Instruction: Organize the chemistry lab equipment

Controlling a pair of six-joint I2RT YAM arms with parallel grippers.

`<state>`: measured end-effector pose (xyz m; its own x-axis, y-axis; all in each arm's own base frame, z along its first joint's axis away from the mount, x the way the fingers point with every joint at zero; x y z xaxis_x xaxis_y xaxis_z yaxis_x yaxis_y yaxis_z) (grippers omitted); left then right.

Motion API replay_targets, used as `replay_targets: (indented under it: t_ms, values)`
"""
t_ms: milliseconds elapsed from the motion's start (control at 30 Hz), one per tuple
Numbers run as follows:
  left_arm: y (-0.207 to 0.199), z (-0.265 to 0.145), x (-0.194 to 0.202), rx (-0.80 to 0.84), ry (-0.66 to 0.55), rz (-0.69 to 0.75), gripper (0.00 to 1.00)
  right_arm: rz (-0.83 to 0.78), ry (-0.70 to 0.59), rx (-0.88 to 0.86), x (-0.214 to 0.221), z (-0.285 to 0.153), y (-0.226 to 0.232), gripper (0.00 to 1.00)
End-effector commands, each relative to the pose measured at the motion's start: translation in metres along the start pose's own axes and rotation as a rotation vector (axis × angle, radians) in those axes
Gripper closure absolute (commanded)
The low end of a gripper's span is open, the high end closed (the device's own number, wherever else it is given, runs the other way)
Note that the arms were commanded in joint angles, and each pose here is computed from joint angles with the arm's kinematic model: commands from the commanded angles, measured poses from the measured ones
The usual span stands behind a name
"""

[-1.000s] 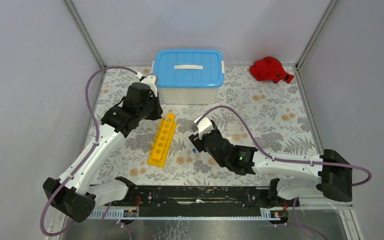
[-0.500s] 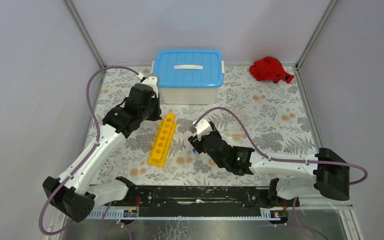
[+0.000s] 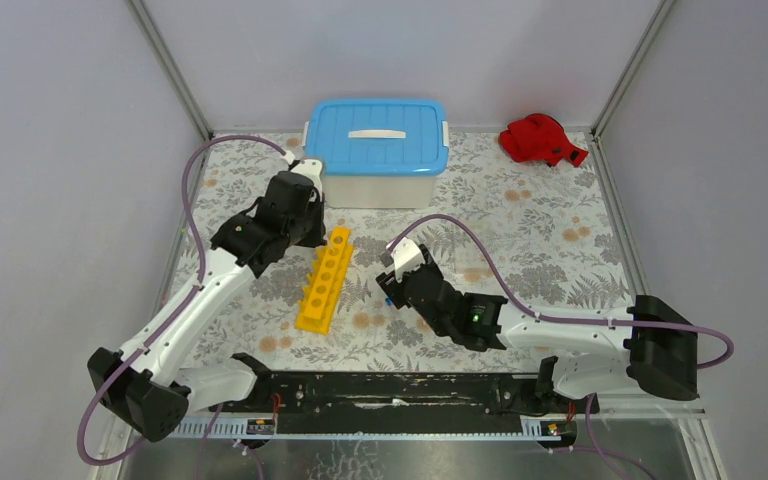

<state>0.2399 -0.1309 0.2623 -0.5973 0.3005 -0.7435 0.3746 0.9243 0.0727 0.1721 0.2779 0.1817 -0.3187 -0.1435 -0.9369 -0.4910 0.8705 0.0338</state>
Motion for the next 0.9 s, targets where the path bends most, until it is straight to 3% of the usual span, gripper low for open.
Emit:
replay_targets:
  t_ms: [0, 867]
  values:
    - [-0.001, 0.004, 0.006, -0.024, 0.012, 0.009, 1.00, 0.055, -0.054, 0.023, -0.009, 0.001, -0.001, 0.33]
    - [-0.018, 0.045, 0.032, -0.035, 0.075, 0.043, 1.00, 0.065, 0.002, 0.018, 0.005, 0.006, 0.004, 0.33]
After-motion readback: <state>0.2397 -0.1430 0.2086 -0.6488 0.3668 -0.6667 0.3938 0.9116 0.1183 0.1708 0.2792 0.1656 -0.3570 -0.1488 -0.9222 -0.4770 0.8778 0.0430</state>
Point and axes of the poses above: each gripper's point midway between its finger pads, its own z axis out along the fingers, its own y axis along the line the jaws close on, x = y × z, the point moved 6 cm from there along -z, back along the fingers, and after that the axes turned 15 degrees about z, right-handed, at the moved point
